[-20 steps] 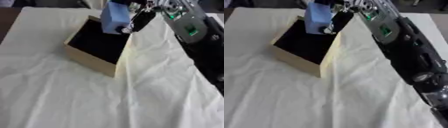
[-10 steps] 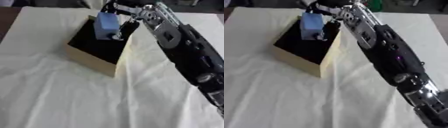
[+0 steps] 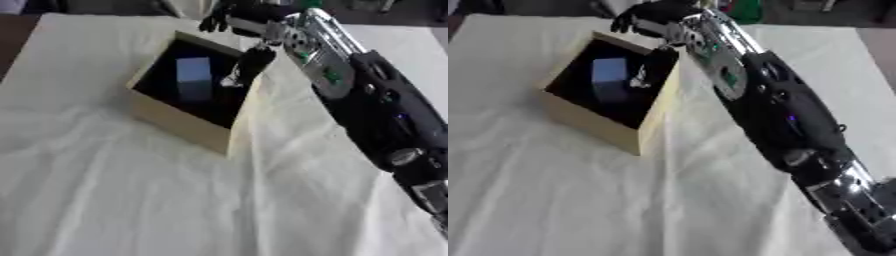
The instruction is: Pick up objects on the table and place them in the box.
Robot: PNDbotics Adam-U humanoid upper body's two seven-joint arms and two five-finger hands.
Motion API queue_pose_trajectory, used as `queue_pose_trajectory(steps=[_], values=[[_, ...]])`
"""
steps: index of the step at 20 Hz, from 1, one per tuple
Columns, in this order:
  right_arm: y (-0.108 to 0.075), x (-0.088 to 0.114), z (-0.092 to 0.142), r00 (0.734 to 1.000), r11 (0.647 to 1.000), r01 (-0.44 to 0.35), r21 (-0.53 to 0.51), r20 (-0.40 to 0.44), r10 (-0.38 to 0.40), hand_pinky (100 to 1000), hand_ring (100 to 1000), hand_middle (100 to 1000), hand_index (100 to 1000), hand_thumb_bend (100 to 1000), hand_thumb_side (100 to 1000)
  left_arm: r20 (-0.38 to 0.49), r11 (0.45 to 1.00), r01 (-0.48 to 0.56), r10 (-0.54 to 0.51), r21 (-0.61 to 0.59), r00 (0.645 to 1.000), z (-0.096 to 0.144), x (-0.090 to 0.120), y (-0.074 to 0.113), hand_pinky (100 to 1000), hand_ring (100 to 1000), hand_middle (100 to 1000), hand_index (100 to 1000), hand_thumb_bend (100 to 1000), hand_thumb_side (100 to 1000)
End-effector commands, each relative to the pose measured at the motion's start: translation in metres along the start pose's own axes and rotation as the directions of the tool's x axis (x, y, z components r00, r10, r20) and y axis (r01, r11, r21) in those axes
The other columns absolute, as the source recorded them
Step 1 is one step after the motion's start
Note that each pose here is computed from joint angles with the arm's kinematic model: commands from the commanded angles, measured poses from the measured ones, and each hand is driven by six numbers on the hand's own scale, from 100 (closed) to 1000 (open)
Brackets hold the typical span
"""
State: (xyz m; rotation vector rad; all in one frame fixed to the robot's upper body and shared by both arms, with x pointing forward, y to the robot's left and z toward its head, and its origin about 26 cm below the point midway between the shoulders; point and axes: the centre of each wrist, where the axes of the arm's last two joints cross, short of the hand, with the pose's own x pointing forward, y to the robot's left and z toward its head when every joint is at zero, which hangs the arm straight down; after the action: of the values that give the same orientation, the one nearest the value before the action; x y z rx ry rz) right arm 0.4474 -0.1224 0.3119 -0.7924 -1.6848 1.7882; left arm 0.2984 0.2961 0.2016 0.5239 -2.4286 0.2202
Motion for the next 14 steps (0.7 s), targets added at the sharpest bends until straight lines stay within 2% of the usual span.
queue_pose_trajectory(steps=[1, 4, 8, 10, 14], values=[[-0.018, 0.004, 0.005, 1.0, 0.999, -0.022, -0.043, 0.022, 0.022, 857, 864, 841, 928, 527, 311, 0.031, 1.0, -0.01, 0.01, -0.007, 0.999, -0.005, 0.007, -0.001, 693, 516, 436, 731, 317, 125], [-0.021, 0.005, 0.009, 0.999, 0.998, -0.018, -0.061, 0.03, 0.019, 856, 862, 839, 927, 514, 297, 0.03, 1.0, -0.009, 0.009, -0.007, 0.999, -0.005, 0.007, 0.0, 694, 516, 435, 730, 317, 125], [-0.031, 0.007, 0.021, 0.999, 0.994, 0.008, -0.111, 0.051, -0.002, 849, 847, 828, 924, 466, 226, 0.031, 1.0, -0.006, 0.006, -0.005, 0.999, -0.005, 0.007, 0.0, 693, 516, 436, 730, 317, 125], [-0.039, 0.009, 0.035, 0.998, 0.988, 0.018, -0.151, 0.068, -0.008, 846, 841, 825, 923, 445, 183, 0.032, 1.0, -0.003, 0.003, -0.002, 0.999, -0.005, 0.006, 0.001, 693, 516, 436, 730, 317, 125], [-0.055, 0.013, 0.083, 0.996, 0.967, 0.029, -0.252, 0.084, -0.008, 835, 819, 812, 918, 413, 100, 0.034, 1.0, 0.004, -0.004, 0.007, 0.999, -0.006, 0.006, 0.002, 693, 516, 436, 730, 316, 125]])
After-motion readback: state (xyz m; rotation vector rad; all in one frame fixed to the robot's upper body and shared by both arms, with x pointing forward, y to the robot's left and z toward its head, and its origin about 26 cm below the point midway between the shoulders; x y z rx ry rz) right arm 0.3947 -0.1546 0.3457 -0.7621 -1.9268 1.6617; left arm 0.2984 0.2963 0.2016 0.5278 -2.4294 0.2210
